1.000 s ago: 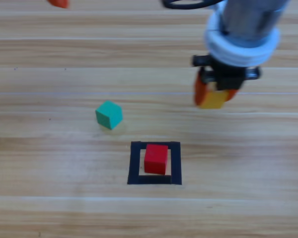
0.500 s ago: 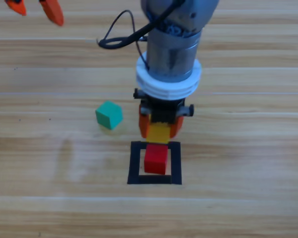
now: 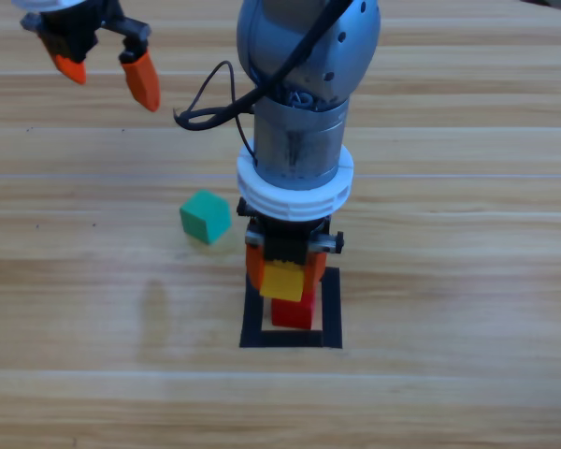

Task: Stack the blocks in the rectangular block: red at the bottom, yellow in the middle, green on top

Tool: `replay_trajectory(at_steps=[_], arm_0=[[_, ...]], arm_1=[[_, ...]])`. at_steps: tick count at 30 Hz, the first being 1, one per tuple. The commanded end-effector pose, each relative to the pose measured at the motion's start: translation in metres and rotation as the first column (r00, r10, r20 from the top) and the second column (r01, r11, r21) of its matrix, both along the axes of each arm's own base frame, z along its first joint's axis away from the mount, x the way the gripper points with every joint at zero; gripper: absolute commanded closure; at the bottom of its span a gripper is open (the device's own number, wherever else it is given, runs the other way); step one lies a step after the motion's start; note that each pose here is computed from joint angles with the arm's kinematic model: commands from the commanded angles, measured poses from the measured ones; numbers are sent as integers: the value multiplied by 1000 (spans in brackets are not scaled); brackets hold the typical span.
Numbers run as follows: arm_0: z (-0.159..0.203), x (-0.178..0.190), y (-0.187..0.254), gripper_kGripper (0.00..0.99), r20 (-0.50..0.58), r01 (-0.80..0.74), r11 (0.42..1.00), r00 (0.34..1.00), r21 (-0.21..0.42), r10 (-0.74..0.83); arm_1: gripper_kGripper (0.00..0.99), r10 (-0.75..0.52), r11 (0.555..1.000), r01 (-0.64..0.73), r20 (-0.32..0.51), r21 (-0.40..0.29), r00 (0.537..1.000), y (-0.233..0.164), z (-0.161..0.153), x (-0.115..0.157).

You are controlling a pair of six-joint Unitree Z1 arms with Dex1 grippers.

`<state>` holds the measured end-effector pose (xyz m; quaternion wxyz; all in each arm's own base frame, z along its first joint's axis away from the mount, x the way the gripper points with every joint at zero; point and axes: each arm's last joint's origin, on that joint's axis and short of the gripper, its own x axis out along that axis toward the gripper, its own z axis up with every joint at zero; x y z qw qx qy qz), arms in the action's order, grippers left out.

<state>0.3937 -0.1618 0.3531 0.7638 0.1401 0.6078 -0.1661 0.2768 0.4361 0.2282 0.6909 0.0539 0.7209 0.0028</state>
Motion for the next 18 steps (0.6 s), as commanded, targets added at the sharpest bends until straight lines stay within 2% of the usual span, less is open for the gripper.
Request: replay_trajectory(at_steps=[1, 8, 18], arm_0=[[-19, -1, -18, 16, -44, 24, 999, 999, 25, -23], [-24, -5, -25, 19, -48, 29, 999, 998, 28, -27], [-28, -8, -30, 19, -48, 26, 999, 999, 47, -23]], arm_1=[[988, -7, 996, 4, -28, -89, 1000, 8, -35, -6], [985, -5, 994, 3, -22, -109, 1000, 8, -41, -5], [982, 145, 981, -140, 26, -134, 989, 4, -34, -3]])
